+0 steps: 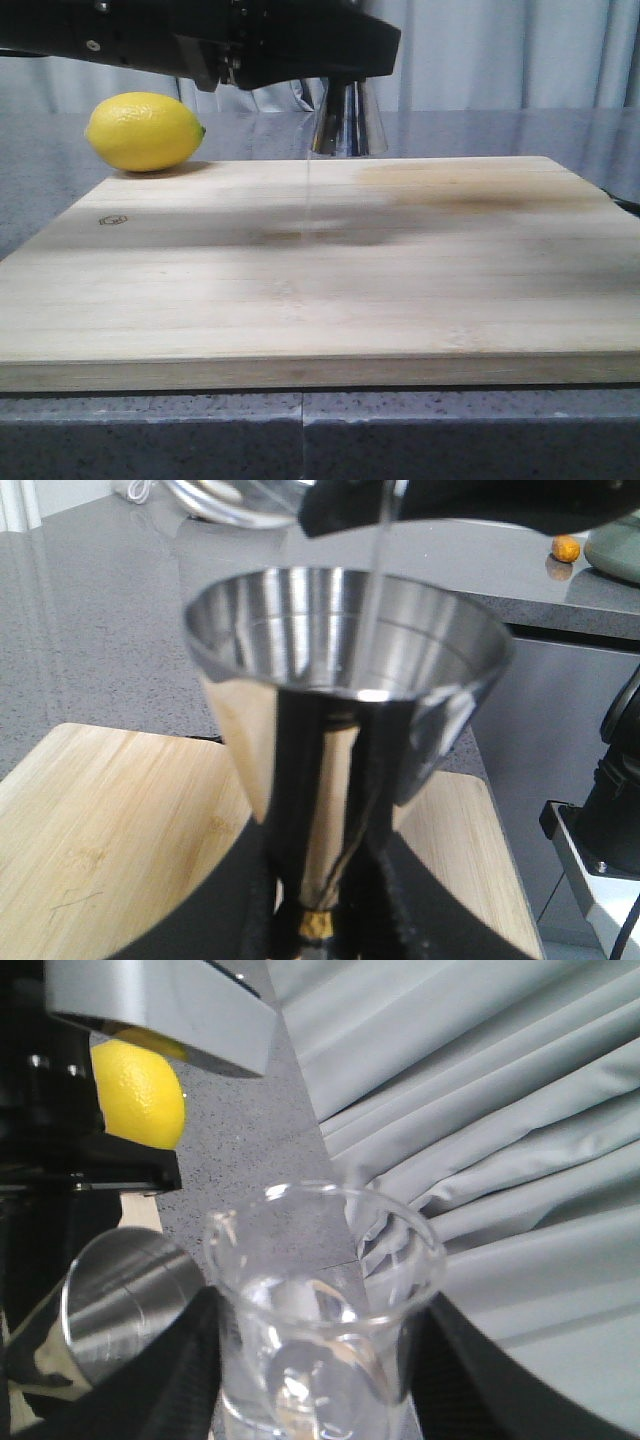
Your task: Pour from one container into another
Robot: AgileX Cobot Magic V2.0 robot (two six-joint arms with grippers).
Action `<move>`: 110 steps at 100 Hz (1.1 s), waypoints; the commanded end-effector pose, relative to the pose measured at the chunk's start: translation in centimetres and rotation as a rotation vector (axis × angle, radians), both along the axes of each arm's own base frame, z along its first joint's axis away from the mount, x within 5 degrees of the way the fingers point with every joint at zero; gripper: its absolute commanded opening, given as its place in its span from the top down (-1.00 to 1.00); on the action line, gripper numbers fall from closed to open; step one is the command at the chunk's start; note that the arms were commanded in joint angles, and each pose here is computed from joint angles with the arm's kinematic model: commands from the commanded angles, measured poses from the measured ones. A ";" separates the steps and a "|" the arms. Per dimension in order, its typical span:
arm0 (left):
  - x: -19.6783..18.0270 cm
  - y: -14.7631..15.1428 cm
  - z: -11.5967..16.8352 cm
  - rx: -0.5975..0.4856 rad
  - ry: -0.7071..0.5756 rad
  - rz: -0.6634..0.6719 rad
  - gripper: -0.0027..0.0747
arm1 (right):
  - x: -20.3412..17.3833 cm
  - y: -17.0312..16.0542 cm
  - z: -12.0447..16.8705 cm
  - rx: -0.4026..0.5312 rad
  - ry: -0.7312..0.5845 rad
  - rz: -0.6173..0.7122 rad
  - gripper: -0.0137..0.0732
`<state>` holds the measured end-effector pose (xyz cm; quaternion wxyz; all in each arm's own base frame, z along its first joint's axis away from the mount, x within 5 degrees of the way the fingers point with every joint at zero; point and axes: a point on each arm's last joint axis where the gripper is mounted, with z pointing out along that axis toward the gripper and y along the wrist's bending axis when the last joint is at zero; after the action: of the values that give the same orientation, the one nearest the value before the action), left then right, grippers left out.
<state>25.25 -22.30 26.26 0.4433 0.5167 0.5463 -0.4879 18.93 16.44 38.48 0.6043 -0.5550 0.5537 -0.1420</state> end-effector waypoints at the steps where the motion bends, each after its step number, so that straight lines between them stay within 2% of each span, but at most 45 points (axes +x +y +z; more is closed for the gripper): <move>1: -0.6 0.1 3.1 -0.122 -0.028 -0.013 0.98 | -0.4 -0.1 2.0 0.027 -0.082 0.033 0.24; 52: -0.3 1.2 3.4 -0.163 -0.027 -0.044 0.98 | -0.3 -0.4 1.8 -0.008 -0.088 0.007 0.24; 110: -0.5 1.2 3.3 -0.149 -0.034 -0.061 0.98 | -0.2 -0.5 1.9 -0.043 -0.111 -0.005 0.24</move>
<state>25.66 -21.40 26.31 0.4443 0.5178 0.5431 -0.4894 19.14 16.04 38.39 0.5908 -0.5631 0.5498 -0.1775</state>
